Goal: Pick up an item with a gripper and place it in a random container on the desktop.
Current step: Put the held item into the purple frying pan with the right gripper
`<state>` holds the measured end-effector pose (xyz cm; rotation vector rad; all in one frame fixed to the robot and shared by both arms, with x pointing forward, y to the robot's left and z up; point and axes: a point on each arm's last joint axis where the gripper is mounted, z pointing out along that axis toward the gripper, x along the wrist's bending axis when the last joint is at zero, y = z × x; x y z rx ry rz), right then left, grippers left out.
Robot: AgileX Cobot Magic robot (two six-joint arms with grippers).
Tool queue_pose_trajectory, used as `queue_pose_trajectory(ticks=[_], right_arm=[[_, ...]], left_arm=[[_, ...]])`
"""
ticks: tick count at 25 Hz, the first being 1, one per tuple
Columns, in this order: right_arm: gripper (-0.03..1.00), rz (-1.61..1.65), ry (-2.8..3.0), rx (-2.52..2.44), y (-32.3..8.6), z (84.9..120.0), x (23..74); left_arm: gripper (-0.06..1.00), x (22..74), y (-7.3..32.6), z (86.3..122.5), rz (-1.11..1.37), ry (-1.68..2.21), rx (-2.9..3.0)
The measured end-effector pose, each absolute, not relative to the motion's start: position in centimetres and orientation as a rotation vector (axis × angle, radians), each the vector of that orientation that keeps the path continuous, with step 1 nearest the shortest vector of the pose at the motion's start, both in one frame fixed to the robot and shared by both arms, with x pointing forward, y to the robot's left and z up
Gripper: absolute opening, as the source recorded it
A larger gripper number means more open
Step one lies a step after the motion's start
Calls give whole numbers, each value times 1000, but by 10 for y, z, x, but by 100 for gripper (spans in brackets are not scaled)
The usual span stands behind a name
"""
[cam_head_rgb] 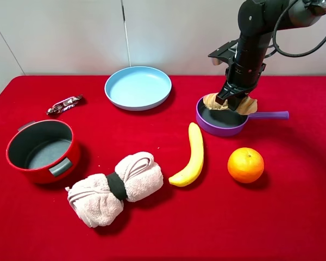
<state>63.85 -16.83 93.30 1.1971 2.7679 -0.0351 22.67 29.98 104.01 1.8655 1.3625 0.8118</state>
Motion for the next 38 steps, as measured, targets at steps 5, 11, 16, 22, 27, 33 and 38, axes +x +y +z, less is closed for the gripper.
queue_pose_trajectory(ticks=[5, 11, 16, 22, 27, 33, 38], right_arm=[[15, -36, 2772, 1196, -167, 924, 641], [15, -24, 2767, 1192, -167, 921, 642], [15, -10, 2759, 1187, -166, 921, 643], [15, -9, 2758, 1187, -166, 921, 644], [15, -9, 2758, 1188, -166, 921, 644], [15, -9, 2758, 1188, -166, 921, 644], [19, -9, 2758, 1188, -166, 921, 644]], left_arm=[[99, 227, 300, 1040, 812, 1363, 1866], [99, 227, 300, 1040, 812, 1363, 1866], [99, 227, 300, 1040, 812, 1363, 1866], [99, 227, 300, 1040, 812, 1363, 1866], [99, 227, 300, 1040, 812, 1363, 1866], [99, 227, 300, 1040, 812, 1363, 1866], [99, 227, 300, 1040, 812, 1363, 1866]])
